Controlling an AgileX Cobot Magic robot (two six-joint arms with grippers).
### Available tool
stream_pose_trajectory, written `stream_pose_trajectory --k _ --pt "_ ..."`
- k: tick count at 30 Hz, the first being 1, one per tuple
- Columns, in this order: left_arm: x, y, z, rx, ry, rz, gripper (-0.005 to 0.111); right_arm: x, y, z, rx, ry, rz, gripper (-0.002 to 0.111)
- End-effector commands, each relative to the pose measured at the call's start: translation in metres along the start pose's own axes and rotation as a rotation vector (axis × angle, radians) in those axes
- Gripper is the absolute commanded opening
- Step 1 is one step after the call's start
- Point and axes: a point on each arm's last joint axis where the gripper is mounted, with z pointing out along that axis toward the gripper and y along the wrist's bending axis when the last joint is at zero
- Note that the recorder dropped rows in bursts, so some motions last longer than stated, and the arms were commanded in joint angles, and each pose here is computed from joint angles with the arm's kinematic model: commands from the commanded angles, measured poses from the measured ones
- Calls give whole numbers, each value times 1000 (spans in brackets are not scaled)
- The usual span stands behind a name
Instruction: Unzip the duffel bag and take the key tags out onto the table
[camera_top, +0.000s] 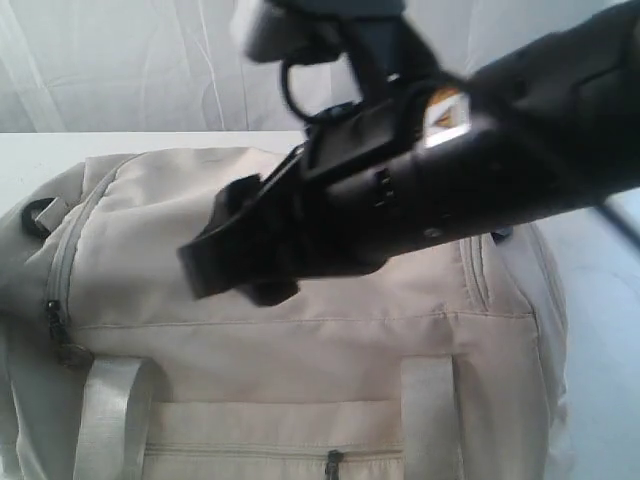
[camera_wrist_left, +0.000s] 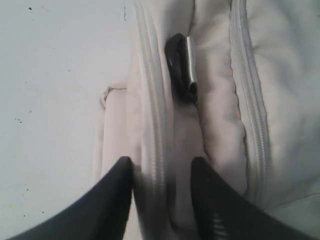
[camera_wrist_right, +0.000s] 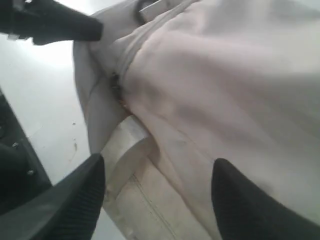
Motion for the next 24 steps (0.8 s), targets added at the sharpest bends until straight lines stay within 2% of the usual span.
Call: stream_pose_trajectory --k 1,6,10,13,17,24 --pt "1 -1 -3 5 3 7 60 8 9 53 -99 67 -85 54" --pt "9 0 -3 -9 91 48 61 27 20 107 -101 129 -161 53" --pt "11 0 -3 -6 114 52 60 29 33 131 -111 129 -205 52" --pt "11 -2 -3 1 107 66 45 24 41 146 -115 99 -224 50" --pt "12 -5 -2 16 113 129 0 14 46 161 -119 72 -243 49" --pt "10 -7 -1 20 86 151 0 18 42 184 -92 113 -355 49"
